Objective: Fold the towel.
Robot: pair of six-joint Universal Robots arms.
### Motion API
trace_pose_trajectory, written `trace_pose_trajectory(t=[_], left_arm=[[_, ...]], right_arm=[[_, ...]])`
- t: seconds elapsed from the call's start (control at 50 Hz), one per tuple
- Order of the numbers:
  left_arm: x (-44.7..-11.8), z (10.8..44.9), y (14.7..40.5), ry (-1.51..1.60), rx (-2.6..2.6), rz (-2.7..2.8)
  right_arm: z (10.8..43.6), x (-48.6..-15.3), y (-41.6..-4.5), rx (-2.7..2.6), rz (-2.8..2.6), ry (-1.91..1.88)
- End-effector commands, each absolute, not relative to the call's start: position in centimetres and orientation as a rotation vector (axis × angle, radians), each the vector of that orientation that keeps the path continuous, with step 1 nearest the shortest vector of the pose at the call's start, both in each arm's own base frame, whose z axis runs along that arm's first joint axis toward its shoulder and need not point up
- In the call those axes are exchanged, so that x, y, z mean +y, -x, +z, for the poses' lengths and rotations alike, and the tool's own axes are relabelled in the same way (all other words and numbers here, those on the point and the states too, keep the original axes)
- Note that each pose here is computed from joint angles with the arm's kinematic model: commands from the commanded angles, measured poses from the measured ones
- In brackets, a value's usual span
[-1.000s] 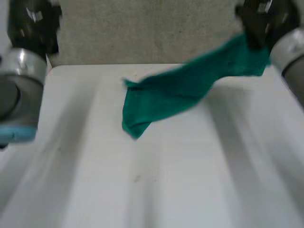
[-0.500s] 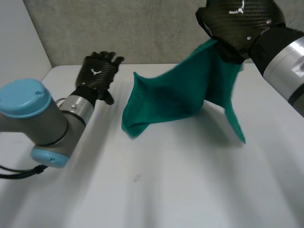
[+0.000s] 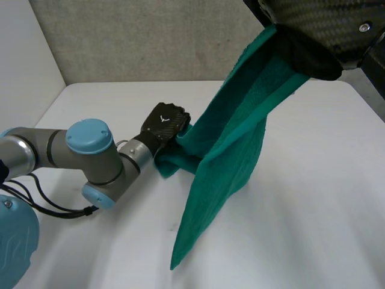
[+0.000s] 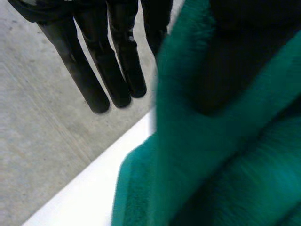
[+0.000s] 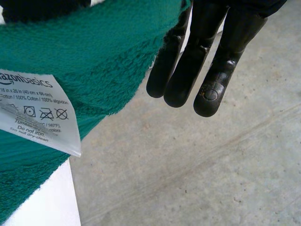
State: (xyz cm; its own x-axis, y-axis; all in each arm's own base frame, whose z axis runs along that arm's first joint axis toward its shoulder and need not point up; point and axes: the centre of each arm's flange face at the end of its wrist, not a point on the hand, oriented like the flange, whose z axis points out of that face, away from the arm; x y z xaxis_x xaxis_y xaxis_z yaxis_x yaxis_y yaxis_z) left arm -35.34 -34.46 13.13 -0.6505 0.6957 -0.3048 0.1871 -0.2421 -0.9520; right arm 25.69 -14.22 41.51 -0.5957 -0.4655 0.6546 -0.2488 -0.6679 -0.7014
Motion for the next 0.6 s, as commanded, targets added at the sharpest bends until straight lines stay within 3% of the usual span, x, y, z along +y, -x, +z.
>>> trace_pose_trajectory(t=[0.02,0.1,0.18,0.24,0.34,0.44,0.58,0.6], left_arm=[[-35.9,15.1,34.7,0.964,-1.642,2.130],[-36.9,18.4,32.3,0.886,-1.668,2.245],[-36.7,22.7,28.2,0.851,-1.692,2.359],[-34.5,25.3,26.1,0.895,-1.728,2.400],[-29.9,27.2,24.9,1.032,-1.820,2.350],[-25.8,25.4,23.7,1.171,-2.009,2.145],[-25.2,21.7,22.9,1.275,-2.186,1.941],[-25.9,19.6,23.0,1.327,-2.231,1.864]], right_arm=[[41.1,-16.1,-24.8,1.298,-2.431,1.315],[40.2,-19.2,-23.5,1.449,-2.445,1.286],[38.0,-22.7,-22.7,1.619,-2.381,1.270],[37.2,-23.8,-22.5,1.672,-2.358,1.263],[32.4,-26.8,-22.3,1.942,-2.110,1.276],[26.2,-28.1,-22.9,2.172,-1.757,1.320],[22.0,-28.8,-23.7,2.259,-1.559,1.435],[21.5,-29.5,-24.5,2.267,-1.565,1.458]])
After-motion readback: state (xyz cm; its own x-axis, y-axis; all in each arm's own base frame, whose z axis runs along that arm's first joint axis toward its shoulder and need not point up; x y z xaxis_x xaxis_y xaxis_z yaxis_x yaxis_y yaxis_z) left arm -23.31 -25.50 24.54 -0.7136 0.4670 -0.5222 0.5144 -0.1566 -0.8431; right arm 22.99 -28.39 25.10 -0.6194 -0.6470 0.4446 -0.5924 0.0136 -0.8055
